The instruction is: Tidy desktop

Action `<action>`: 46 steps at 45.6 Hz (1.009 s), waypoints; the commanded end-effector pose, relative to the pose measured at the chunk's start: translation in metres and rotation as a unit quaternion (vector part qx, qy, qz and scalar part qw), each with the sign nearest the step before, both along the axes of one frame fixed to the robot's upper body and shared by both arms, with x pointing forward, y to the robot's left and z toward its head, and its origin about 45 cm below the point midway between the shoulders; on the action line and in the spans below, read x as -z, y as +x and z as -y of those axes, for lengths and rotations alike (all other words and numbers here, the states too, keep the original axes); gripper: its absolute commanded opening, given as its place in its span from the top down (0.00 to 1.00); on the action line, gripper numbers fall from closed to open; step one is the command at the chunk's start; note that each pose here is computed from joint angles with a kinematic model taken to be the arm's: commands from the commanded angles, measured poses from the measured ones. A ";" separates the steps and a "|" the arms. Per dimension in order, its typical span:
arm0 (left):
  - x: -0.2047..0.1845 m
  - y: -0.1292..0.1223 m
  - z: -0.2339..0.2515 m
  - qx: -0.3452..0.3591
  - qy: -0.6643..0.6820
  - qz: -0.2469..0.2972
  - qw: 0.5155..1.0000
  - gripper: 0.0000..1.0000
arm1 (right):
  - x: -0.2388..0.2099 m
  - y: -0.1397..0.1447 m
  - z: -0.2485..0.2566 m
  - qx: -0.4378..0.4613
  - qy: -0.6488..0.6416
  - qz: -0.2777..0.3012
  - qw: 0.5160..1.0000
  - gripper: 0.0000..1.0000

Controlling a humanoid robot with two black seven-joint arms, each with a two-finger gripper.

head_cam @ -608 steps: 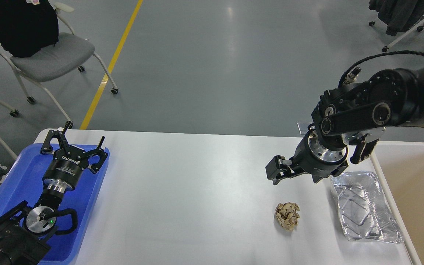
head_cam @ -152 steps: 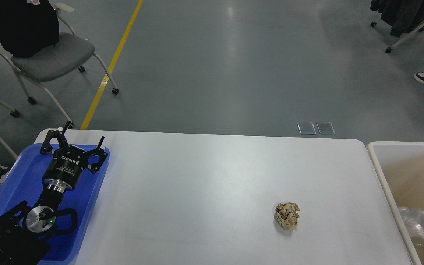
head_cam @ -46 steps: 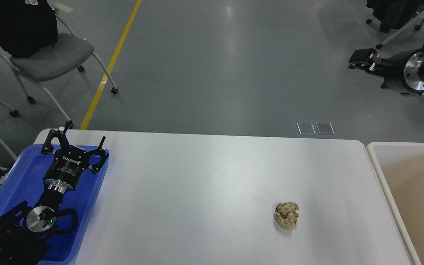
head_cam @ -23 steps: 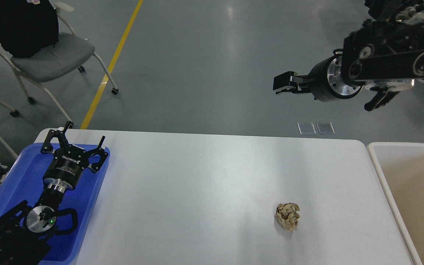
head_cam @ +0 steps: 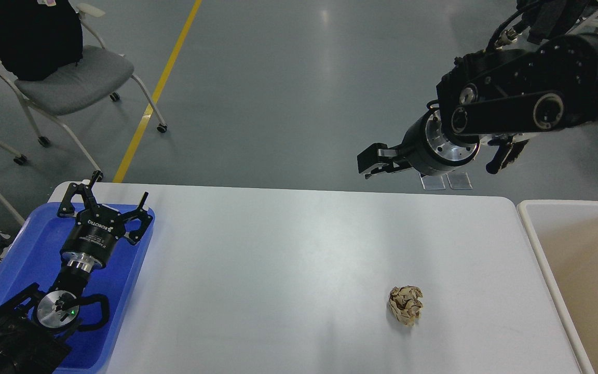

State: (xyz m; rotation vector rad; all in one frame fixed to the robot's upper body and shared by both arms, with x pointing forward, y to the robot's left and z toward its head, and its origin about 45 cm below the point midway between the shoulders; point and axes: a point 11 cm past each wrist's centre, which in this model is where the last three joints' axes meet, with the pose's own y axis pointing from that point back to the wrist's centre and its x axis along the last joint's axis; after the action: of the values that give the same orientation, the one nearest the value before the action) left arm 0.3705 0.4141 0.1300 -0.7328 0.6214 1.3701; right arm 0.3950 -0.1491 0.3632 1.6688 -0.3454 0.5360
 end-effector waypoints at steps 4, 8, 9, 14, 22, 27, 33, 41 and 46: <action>0.000 0.000 -0.001 -0.001 0.000 0.000 1.000 0.01 | 0.017 -0.016 0.008 -0.007 -0.033 -0.077 0.996 0.00; 0.000 0.000 -0.001 -0.001 0.000 0.000 1.000 0.01 | 0.022 -0.023 0.014 -0.004 -0.042 -0.103 0.994 0.00; 0.000 0.000 -0.001 -0.001 0.000 0.000 1.000 0.01 | 0.023 -0.024 0.016 -0.004 -0.044 -0.109 0.993 0.00; 0.000 -0.001 -0.001 -0.002 0.000 0.000 1.000 0.01 | 0.024 -0.029 0.026 -0.003 -0.063 -0.123 0.990 0.00; 0.001 -0.001 -0.002 -0.002 0.000 -0.001 1.000 0.01 | 0.028 -0.036 0.033 0.002 -0.072 -0.136 0.988 0.00; 0.001 -0.001 -0.002 -0.002 0.000 -0.001 1.000 0.01 | 0.031 -0.043 0.041 0.008 -0.082 -0.150 0.985 0.00; 0.000 -0.001 -0.002 -0.003 -0.001 0.000 1.000 0.01 | 0.025 -0.043 0.041 0.007 -0.083 -0.154 0.985 0.00; 0.000 -0.001 -0.002 -0.003 -0.001 0.000 1.000 0.01 | 0.022 -0.043 0.045 0.006 -0.091 -0.153 0.984 0.00; 0.000 -0.001 -0.002 -0.003 -0.001 0.000 1.000 0.01 | 0.022 -0.043 0.046 0.007 -0.093 -0.153 0.984 0.00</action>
State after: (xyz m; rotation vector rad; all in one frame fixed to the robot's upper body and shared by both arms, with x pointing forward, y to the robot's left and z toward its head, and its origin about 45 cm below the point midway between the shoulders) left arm 0.3693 0.4159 0.1295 -0.7354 0.6211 1.3752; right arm 0.3538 -0.1909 0.3398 1.5519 -0.0885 0.2929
